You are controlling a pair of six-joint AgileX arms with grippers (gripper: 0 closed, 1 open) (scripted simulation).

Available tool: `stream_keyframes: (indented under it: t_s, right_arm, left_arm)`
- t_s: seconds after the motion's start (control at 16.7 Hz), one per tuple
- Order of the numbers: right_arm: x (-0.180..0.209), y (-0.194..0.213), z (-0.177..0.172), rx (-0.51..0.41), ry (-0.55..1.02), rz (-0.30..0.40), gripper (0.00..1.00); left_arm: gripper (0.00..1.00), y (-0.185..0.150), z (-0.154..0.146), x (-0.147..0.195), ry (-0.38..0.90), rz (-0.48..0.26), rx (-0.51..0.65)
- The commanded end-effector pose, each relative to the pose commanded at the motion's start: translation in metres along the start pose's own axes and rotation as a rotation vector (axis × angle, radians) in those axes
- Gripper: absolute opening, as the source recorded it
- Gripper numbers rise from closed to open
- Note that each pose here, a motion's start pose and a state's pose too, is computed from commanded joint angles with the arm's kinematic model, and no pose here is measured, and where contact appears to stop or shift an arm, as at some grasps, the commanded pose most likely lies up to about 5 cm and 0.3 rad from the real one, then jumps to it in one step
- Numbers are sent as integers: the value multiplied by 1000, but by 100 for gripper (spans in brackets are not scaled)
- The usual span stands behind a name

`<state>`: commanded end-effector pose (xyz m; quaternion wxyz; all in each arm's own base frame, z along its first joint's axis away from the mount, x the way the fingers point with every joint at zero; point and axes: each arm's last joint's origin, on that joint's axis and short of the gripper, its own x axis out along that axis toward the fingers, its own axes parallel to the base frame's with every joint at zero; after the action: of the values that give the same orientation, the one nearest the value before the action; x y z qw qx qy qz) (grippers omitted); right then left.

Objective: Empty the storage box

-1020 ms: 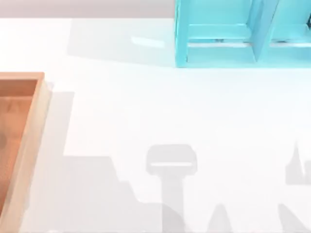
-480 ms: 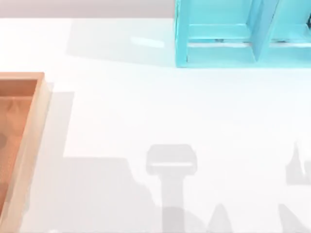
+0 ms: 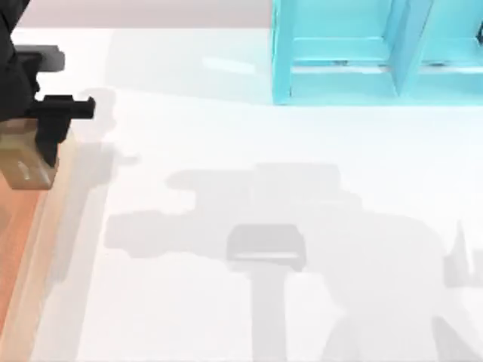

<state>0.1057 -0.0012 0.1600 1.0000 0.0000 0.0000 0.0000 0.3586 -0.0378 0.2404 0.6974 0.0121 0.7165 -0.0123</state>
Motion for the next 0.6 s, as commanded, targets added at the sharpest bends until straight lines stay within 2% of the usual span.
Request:
stream_keyframes:
  t_s: [0.18, 0.36, 0.48, 0.6]
  right_arm:
    - [0, 0, 0, 0, 0, 0, 100]
    - [0, 0, 0, 0, 0, 0, 100]
    - [0, 0, 0, 0, 0, 0, 100]
    - [0, 0, 0, 0, 0, 0, 100]
  left_arm:
    - [0, -96, 17, 23, -3, 7, 2]
    - [0, -176, 12, 44, -16, 7, 2]
    - [0, -209, 5, 54, -24, 4, 2]
    - [0, -223, 2, 59, -29, 1, 2]
